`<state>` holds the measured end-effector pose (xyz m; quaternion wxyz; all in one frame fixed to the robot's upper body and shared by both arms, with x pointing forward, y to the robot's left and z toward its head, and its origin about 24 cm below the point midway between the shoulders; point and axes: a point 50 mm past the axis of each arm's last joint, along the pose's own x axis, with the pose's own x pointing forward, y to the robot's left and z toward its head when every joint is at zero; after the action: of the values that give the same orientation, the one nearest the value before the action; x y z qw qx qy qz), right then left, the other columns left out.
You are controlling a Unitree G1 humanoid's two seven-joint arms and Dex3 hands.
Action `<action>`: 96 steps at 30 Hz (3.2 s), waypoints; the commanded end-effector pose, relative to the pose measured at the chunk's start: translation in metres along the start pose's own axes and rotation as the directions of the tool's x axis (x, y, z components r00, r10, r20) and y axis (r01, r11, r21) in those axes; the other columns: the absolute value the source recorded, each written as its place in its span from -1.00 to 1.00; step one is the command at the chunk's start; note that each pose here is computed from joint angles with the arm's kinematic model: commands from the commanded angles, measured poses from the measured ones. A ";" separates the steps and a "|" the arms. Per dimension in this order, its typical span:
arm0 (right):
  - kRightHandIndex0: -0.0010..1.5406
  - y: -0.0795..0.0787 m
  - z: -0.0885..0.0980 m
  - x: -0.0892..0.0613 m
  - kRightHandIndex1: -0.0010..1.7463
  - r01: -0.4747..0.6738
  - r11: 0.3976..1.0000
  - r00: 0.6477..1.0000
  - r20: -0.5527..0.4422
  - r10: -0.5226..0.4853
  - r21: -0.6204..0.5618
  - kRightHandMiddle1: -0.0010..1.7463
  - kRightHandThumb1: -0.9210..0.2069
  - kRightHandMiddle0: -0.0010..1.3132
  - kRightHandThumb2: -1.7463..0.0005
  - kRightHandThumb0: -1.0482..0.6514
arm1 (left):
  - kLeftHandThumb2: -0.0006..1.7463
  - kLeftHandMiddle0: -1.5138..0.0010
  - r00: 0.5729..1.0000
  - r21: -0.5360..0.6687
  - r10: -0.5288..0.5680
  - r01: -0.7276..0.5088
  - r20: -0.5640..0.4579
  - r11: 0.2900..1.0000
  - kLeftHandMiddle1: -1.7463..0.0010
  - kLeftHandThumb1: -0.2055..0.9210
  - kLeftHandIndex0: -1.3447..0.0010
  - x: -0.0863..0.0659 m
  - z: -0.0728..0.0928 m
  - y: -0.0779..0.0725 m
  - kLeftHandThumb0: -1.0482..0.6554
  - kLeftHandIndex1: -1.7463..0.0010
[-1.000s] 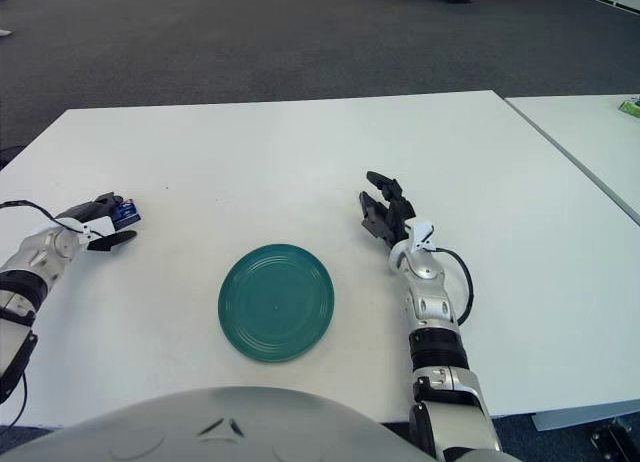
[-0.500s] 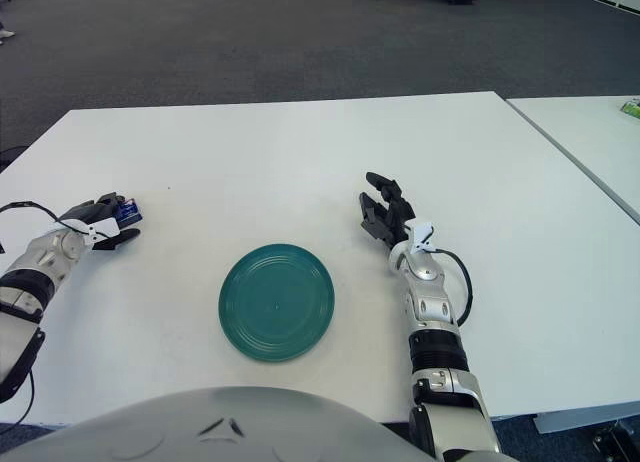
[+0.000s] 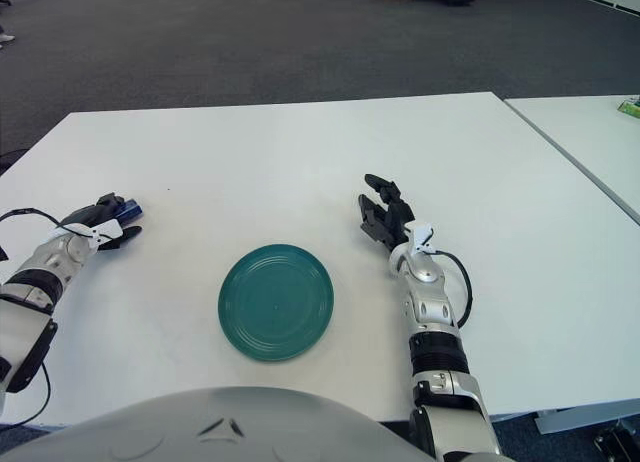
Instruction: Put the gum into the plate.
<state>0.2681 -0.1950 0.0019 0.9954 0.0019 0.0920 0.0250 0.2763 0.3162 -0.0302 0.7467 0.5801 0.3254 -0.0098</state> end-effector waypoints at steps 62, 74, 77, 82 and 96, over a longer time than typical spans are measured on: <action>-0.47 -0.003 -0.006 0.001 -0.99 0.005 0.999 0.999 -0.050 -0.003 0.049 -0.30 -1.00 -1.00 0.13 -0.40 | 0.21 -0.13 0.884 -0.133 0.435 -0.416 0.171 0.899 -0.91 0.29 0.31 -0.007 0.012 0.060 -0.27 -1.00; -0.49 -0.001 -0.005 -0.001 -1.00 -0.001 1.000 0.999 -0.053 0.001 0.007 -0.29 -1.00 -1.00 0.13 -0.40 | 0.29 -0.25 0.773 -0.210 0.550 -0.508 0.318 0.835 -1.00 0.19 0.25 -0.028 0.034 0.082 -0.29 -1.00; -0.50 0.000 -0.005 -0.002 -1.00 -0.006 1.000 0.999 -0.053 0.006 0.006 -0.29 -1.00 -1.00 0.13 -0.40 | 0.32 -0.32 0.747 -0.224 0.561 -0.514 0.356 0.828 -1.00 0.16 0.23 -0.035 0.041 0.085 -0.30 -1.00; -0.52 0.000 -0.005 -0.003 -1.00 -0.008 1.000 0.999 -0.053 0.008 -0.003 -0.30 -1.00 -1.00 0.13 -0.40 | 0.34 -0.42 0.728 -0.243 0.567 -0.512 0.385 0.824 -1.00 0.13 0.21 -0.042 0.046 0.088 -0.30 -1.00; -0.56 0.002 -0.005 -0.006 -1.00 -0.006 1.000 0.999 -0.048 0.006 0.006 -0.31 -1.00 -1.00 0.14 -0.42 | 0.35 -0.53 0.679 -0.270 0.565 -0.499 0.468 0.823 -1.00 0.11 0.20 -0.057 0.074 0.089 -0.31 -1.00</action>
<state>0.2661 -0.1945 0.0063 0.9954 0.0047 0.0917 0.0280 0.3002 0.2703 0.0775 0.8080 0.5811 -0.0630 0.0732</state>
